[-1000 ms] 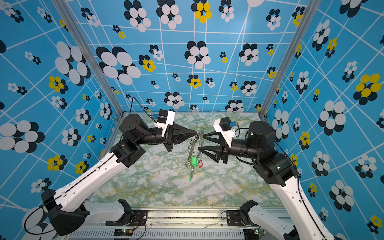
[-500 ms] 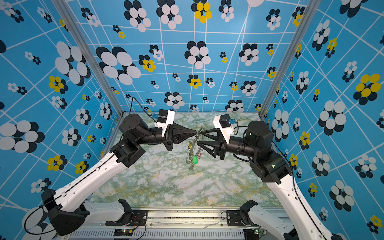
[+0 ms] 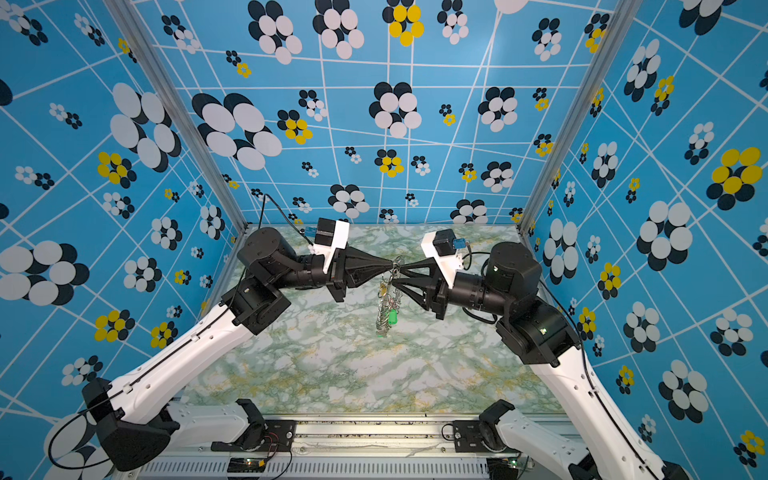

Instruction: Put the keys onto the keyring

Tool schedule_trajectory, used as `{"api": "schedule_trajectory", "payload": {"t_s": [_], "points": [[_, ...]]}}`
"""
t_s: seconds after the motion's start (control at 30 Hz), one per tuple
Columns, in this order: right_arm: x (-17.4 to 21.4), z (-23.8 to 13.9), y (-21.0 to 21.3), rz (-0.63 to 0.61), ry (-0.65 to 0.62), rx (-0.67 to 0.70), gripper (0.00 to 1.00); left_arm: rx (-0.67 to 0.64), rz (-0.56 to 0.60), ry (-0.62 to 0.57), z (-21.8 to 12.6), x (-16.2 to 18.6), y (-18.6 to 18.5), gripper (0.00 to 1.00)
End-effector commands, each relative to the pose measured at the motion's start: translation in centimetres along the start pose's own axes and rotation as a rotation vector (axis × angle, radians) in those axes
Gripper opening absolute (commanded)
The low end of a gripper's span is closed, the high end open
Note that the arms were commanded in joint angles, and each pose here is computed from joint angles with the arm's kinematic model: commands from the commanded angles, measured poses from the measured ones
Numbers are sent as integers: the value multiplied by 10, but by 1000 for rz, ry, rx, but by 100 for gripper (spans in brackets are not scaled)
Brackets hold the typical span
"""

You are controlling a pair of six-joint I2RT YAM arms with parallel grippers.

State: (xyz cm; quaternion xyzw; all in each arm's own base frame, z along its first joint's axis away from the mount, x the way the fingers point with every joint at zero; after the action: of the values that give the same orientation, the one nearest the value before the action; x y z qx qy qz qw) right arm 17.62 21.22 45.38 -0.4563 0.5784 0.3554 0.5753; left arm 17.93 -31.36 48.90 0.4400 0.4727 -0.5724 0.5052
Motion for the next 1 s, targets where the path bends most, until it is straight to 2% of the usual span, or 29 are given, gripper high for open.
{"api": "schedule_trajectory", "payload": {"t_s": [0.0,0.53,0.67,0.97], "points": [[4,4,0,-5,6,2,31,35,56,-66,-1,-21,-14,0],[5,-3,0,-33,28,38,11,26,59,-59,-4,-20,-15,0],[4,-6,2,-39,25,37,0,15,65,-58,-5,-20,-14,0],[-2,-15,9,-58,29,25,0,-23,51,-27,-5,-9,-5,0]]}}
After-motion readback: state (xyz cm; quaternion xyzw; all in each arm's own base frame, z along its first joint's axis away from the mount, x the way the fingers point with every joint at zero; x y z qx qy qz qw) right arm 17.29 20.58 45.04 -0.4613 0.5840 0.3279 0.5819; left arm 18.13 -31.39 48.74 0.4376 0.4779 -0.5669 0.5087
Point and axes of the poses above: each gripper's point midway between its finger pads, its own z axis out along the fingers, its own y axis along the line the jaws close on, x = y × z, the point moved 3 cm from there along -z, back along the fingers, and after that the axes turned 10 degrees about -z, right-handed, at the moved point
